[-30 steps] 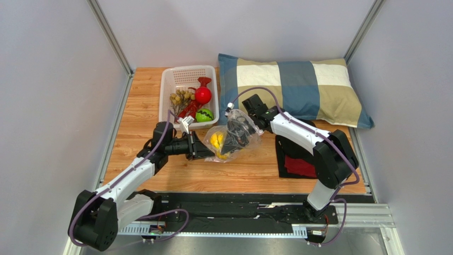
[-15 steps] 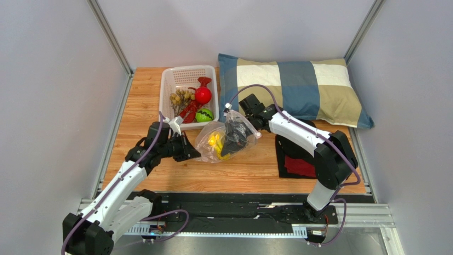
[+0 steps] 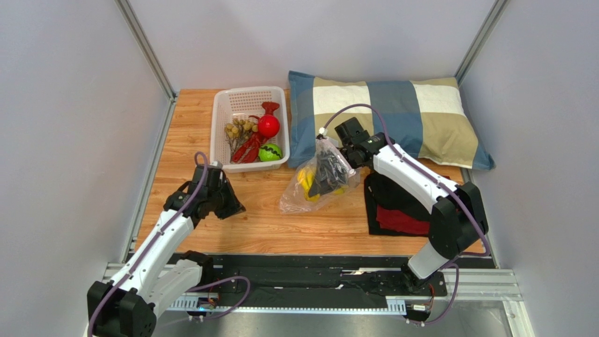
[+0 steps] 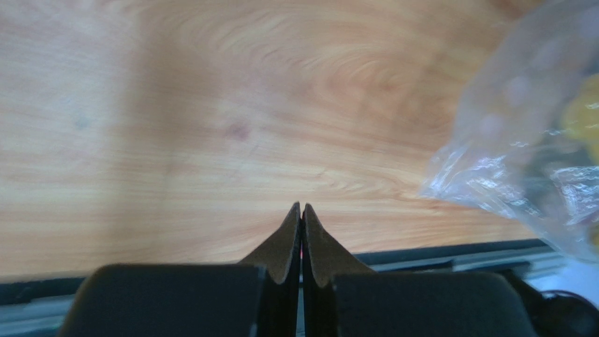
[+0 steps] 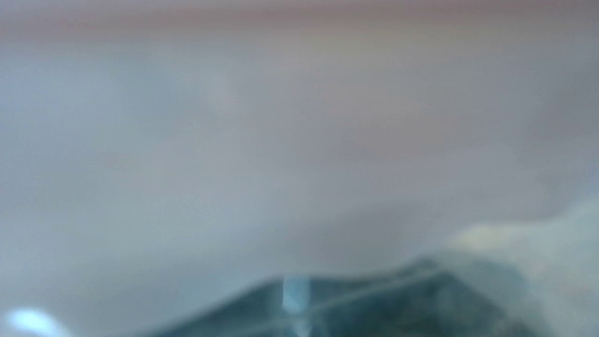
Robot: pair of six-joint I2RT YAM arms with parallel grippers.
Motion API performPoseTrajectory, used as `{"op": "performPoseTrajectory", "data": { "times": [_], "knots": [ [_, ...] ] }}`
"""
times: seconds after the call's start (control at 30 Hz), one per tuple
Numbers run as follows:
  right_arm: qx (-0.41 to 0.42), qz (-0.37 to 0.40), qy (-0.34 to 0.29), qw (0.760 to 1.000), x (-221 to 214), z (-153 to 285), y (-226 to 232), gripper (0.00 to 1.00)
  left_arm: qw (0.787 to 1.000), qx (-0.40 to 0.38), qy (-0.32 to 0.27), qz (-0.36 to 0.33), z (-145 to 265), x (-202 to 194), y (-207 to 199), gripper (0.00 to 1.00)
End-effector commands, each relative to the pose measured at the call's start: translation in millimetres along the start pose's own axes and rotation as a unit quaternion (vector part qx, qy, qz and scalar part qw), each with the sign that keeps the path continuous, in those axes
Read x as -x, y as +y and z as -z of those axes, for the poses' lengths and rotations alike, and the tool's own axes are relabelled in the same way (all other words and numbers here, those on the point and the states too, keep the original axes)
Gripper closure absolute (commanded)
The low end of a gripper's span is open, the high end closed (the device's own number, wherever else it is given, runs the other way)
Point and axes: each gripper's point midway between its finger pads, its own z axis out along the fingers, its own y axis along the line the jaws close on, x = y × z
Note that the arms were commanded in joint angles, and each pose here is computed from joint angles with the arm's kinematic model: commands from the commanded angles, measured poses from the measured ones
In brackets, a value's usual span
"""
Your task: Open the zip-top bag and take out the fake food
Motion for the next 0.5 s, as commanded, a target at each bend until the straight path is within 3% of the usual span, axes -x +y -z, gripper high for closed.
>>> {"op": "performPoseTrajectory", "data": {
  "times": [0.0,0.07,0.1,0.13,0.27,0.4,0.47],
  "knots": [
    [0.060,0.010,-0.010,0.998,4,7,30,1.00,0.966,-0.256,0.016,-0.016,14,-1,-78,1.00],
    [0.062,-0.012,-0.011,0.998,10,8,36,1.00,0.942,-0.336,-0.002,-0.027,30,2,-102,0.60],
    [0.078,-0.012,-0.011,0.997,12,10,42,1.00,0.934,-0.356,0.005,-0.031,35,-4,-105,0.16],
    [0.089,-0.013,-0.013,0.996,15,11,47,1.00,0.931,-0.364,0.003,-0.038,37,-4,-106,0.01],
    [0.148,-0.012,-0.007,0.989,21,23,69,1.00,0.898,-0.434,0.026,-0.069,49,-14,-122,0.01],
    [0.186,-0.007,0.017,0.982,14,32,83,1.00,0.892,-0.443,0.050,-0.075,44,-20,-125,0.01],
    [0.200,-0.003,0.025,0.980,9,36,88,1.00,0.878,-0.467,0.048,-0.093,49,-20,-133,0.01]
  ]
}}
